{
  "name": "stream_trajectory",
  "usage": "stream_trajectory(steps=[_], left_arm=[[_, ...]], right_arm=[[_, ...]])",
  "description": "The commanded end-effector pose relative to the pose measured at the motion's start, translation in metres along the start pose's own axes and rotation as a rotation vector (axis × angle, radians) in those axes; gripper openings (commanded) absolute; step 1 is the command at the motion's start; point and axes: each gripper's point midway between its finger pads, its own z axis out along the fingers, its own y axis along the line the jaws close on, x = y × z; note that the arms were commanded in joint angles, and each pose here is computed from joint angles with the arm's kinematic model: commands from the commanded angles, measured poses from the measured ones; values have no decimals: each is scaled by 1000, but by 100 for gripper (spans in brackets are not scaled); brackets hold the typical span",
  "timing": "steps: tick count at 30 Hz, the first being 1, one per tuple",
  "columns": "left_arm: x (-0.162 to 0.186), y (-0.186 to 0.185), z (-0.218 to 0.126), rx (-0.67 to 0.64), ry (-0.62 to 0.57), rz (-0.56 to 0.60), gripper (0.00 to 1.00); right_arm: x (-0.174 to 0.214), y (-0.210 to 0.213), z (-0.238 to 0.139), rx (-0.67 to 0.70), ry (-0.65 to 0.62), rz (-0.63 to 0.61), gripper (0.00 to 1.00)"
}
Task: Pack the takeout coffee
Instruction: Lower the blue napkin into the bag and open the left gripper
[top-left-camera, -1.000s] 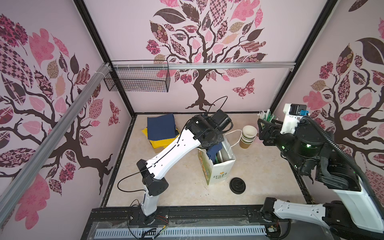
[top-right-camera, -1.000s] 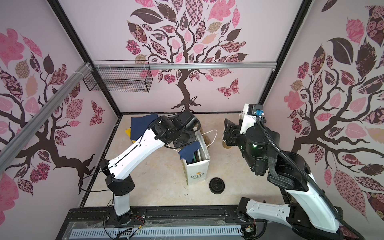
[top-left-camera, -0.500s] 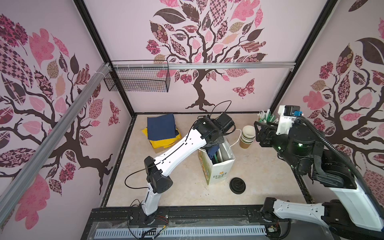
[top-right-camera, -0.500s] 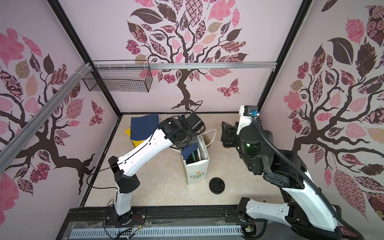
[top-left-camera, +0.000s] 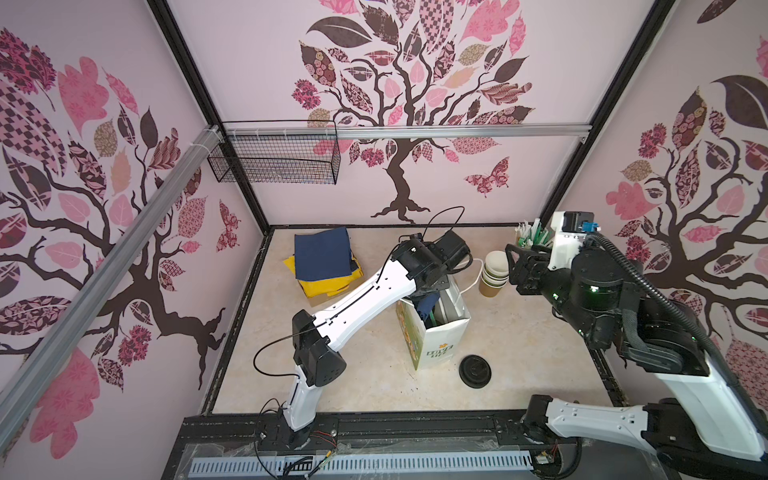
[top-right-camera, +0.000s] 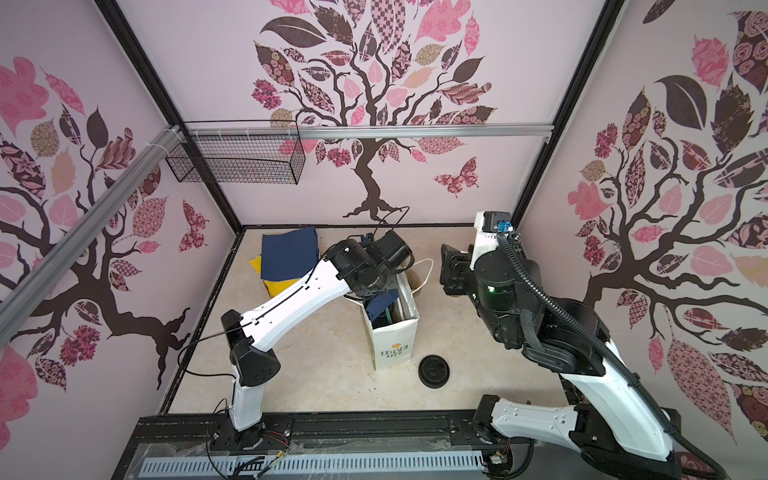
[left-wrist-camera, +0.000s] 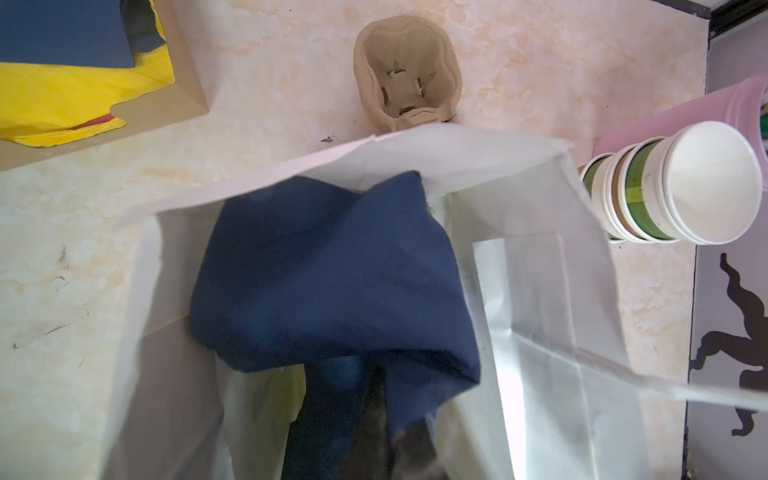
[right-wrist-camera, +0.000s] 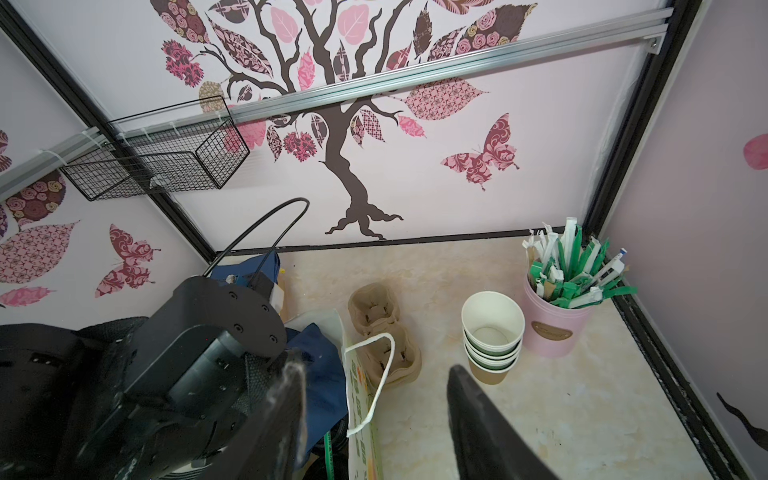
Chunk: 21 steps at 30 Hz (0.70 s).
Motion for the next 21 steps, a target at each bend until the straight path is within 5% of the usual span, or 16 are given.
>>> stream_trajectory(steps=[1, 14, 21], left_arm=[[5, -6, 19, 0, 7, 38, 20], [-37, -5, -70, 211, -169, 11, 63], [-55, 14, -116, 292, -222, -22, 64]], right_arm=[[-6, -7, -7, 3, -11, 9, 59], [7, -9, -11, -23, 27, 11, 66], [45, 13, 3, -80, 179, -31, 70]])
